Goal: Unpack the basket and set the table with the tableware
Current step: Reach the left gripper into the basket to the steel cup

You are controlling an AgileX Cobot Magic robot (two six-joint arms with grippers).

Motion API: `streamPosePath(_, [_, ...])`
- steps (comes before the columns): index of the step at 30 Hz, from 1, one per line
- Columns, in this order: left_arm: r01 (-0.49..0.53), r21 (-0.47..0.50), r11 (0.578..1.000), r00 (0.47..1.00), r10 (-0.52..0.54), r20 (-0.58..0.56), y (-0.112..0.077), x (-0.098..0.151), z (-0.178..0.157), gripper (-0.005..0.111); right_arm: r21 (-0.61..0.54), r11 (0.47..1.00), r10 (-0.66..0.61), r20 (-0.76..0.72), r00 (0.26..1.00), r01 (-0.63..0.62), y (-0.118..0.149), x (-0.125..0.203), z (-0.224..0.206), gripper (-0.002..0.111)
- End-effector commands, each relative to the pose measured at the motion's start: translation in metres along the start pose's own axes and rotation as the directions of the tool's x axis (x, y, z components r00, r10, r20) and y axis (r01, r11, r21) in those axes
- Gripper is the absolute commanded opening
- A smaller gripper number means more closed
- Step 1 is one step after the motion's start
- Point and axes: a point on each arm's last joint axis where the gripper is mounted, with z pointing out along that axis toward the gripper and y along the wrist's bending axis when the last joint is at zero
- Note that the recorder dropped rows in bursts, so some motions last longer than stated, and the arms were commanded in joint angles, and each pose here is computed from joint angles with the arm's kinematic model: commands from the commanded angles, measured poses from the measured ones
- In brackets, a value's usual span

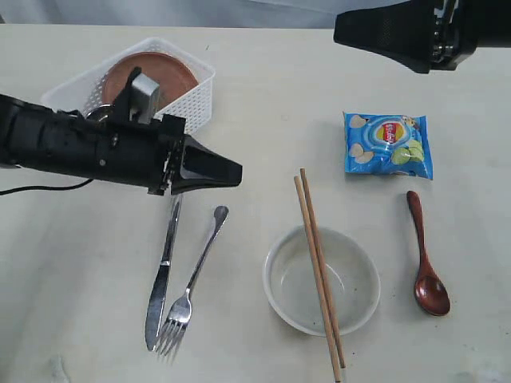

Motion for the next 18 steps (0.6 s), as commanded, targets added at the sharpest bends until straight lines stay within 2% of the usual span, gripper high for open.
streamPosePath(1, [-0.103, -0.025, 0.994, 0.992, 0.105, 0.070, -0.035, -0.008, -0.013, 0.000, -0.011, 1.000, -0.027, -0.001, 1.000, 0.027, 0.004, 0.000, -0.002, 0.068])
streamPosePath(2, [-0.111, -0.052, 0.992, 0.989, 0.116, 0.088, -0.039, -0.010, -0.016, 0.000, -0.011, 1.000, -0.027, -0.001, 1.000, 0.027, 0.004, 0.000, -0.002, 0.068])
streamPosePath(4, [-0.214, -0.240, 0.947, 0.964, 0.245, 0.107, -0.057, -0.011, -0.031, 0.000, -0.011, 1.000, -0.029, -0.001, 1.000, 0.029, 0.004, 0.000, -0.002, 0.068])
streamPosePath(5, [-0.262, -0.329, 0.907, 0.943, 0.313, 0.110, -0.064, -0.012, -0.040, 0.000, -0.011, 1.000, -0.027, -0.001, 1.000, 0.027, 0.004, 0.000, -0.002, 0.068])
streamPosePath(8, [-0.345, -0.585, 0.734, 0.837, 0.522, 0.163, -0.099, -0.026, -0.072, 0.000, -0.006, 1.000, -0.030, 0.003, 1.000, 0.030, 0.003, -0.001, -0.002, 0.068])
streamPosePath(10, [-0.340, -0.686, 0.643, 0.779, 0.601, 0.179, -0.121, -0.036, -0.089, 0.000, -0.004, 0.999, -0.034, 0.005, 0.999, 0.034, 0.003, -0.001, -0.002, 0.068])
streamPosePath(11, [-0.346, -0.717, 0.605, 0.772, 0.618, 0.148, -0.125, -0.041, -0.092, 0.000, -0.002, 0.999, -0.036, 0.006, 0.999, 0.036, 0.003, -0.001, -0.002, 0.068])
streamPosePath(12, [-0.354, -0.756, 0.551, 0.780, 0.619, 0.086, -0.122, -0.045, -0.095, 0.000, -0.002, 0.999, -0.038, 0.006, 0.999, 0.038, 0.003, -0.001, -0.002, 0.068])
streamPosePath(15, [-0.383, -0.808, 0.448, 0.825, 0.560, -0.081, -0.109, -0.054, -0.095, 0.002, 0.005, 0.999, -0.042, -0.002, 0.999, 0.042, 0.002, 0.000, -0.002, 0.068])
streamPosePath(17, [-0.416, -0.833, 0.365, 0.855, 0.469, -0.222, -0.094, -0.060, -0.096, 0.010, 0.012, 0.999, -0.046, -0.011, 0.999, 0.047, 0.002, 0.001, -0.002, 0.068])
streamPosePath(18, [-0.425, -0.837, 0.344, 0.864, 0.429, -0.263, -0.088, -0.063, -0.096, 0.017, 0.016, 0.999, -0.048, -0.014, 0.999, 0.048, 0.001, 0.001, -0.002, 0.068])
